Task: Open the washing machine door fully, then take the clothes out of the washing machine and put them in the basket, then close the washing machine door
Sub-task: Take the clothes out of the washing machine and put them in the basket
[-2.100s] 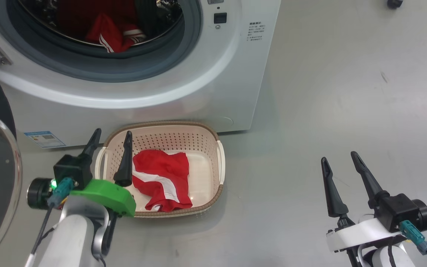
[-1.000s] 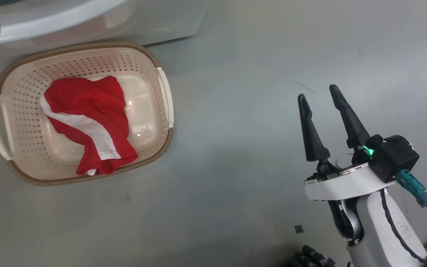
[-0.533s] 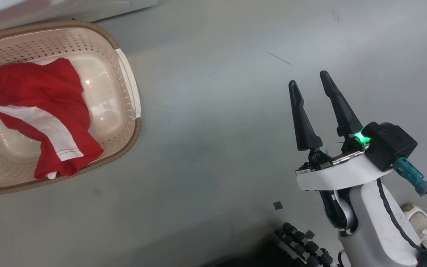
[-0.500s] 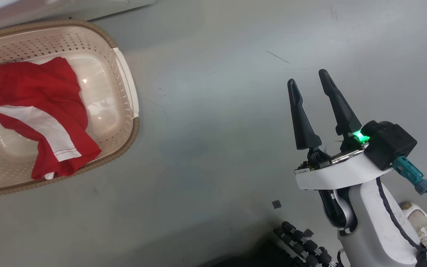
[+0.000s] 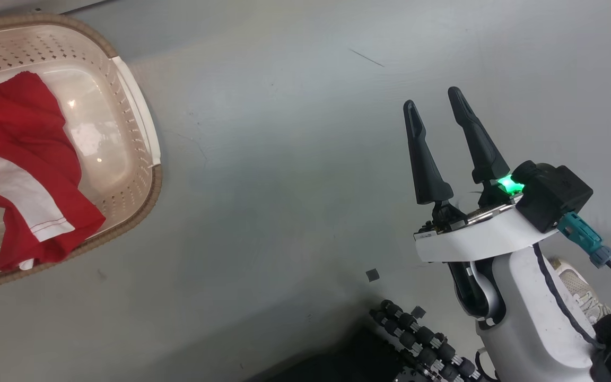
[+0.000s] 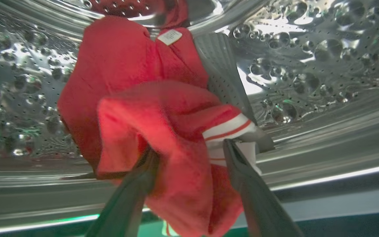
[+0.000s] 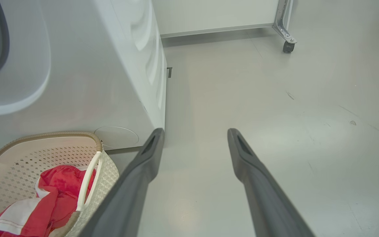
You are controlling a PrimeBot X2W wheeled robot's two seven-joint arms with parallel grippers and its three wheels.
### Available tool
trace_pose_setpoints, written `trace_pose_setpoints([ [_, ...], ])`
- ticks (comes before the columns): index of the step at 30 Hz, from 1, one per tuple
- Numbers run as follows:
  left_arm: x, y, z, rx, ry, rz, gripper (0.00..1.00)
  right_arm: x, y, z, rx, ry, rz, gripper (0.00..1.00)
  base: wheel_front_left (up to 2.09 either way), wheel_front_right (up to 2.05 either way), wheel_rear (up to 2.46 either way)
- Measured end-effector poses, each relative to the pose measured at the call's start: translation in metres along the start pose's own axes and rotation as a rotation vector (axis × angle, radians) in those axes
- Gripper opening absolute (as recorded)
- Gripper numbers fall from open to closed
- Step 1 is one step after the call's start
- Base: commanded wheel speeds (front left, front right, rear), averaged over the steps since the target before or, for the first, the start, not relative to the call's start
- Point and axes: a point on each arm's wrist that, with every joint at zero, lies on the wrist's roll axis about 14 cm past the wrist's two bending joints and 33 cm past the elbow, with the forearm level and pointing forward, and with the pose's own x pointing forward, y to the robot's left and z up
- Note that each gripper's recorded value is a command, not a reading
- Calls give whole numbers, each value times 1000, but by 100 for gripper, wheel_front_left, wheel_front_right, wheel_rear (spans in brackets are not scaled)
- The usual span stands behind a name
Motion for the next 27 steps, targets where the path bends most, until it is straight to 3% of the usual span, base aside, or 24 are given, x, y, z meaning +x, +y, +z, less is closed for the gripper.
trace_pose_setpoints([
  [1,2,0,-4,-3,17,1,100,0,-1,0,-1,1,-2,100,0,0,0],
  [3,3,-1,-7,-2,33,3,44,0,-1,-2,-2,6,-4,100,0,0,0],
  [4,4,-1,-6,0,36,4,27,0,-1,-2,-2,7,-4,100,0,0,0],
  [5,4,-1,-5,-2,41,5,0,0,-1,-2,-2,7,-3,100,0,0,0],
  [17,4,3,0,-18,25,13,0,8,1,-1,-6,-1,5,100,0,0,0],
  [27,-7,-5,33,-52,-149,-17,0,14,4,3,-13,-18,16,100,0,0,0],
])
